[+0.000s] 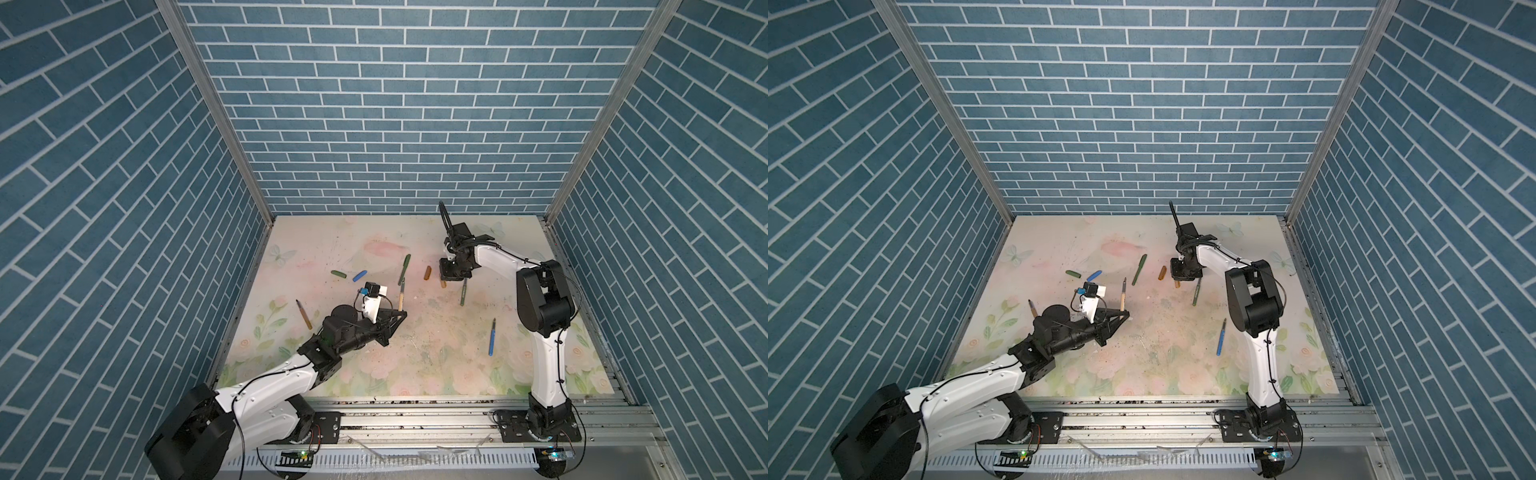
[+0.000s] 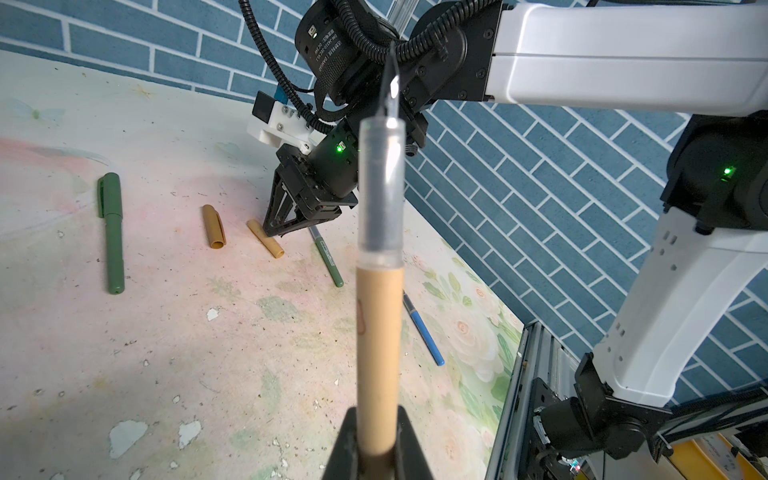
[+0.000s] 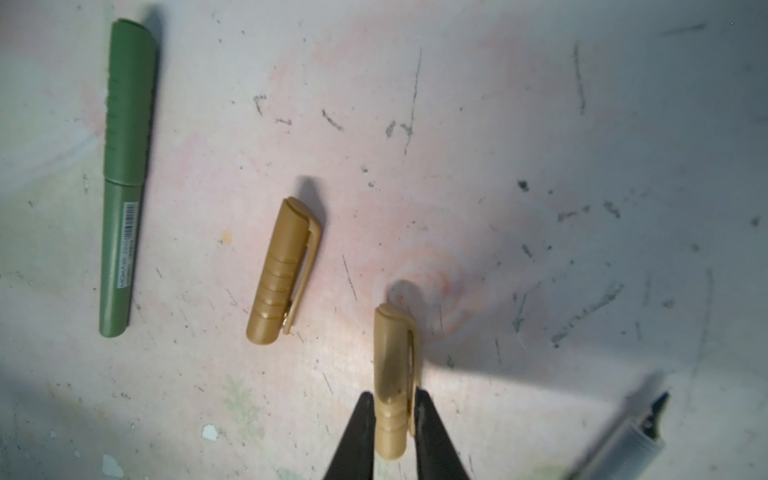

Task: Insert the pens into the pen caps
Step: 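Lower the right gripper and close it on the nearer tan cap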

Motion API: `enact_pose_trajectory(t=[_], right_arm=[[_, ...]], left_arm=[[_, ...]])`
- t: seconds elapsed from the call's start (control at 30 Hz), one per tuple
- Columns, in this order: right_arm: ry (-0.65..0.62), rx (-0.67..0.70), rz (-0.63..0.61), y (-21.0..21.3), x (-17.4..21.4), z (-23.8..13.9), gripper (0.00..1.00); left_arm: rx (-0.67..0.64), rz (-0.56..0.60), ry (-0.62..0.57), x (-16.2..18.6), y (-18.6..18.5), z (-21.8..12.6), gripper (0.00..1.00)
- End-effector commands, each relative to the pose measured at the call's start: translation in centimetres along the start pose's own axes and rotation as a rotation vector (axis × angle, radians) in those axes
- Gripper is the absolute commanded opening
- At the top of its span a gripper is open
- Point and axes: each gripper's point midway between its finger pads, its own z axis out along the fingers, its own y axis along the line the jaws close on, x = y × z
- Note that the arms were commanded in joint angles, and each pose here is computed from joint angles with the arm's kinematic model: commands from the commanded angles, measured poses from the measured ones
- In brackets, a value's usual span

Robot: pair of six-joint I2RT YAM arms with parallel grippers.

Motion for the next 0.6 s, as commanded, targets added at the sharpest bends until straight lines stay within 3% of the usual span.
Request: enact_pose_trajectory(t=[0.0, 0.57], right_arm=[[0.03, 0.006, -0.021, -0.4, 0.3, 0.6, 0.2], [0.075, 0.119, -0.047, -3.0, 1.4, 2.6, 0.26]], left_arm=[[0.034, 0.023, -0.025, -1.4, -1.1, 0.2, 0.0], [0.033, 0.016, -0.02, -1.0, -0.8, 0.6, 0.0]])
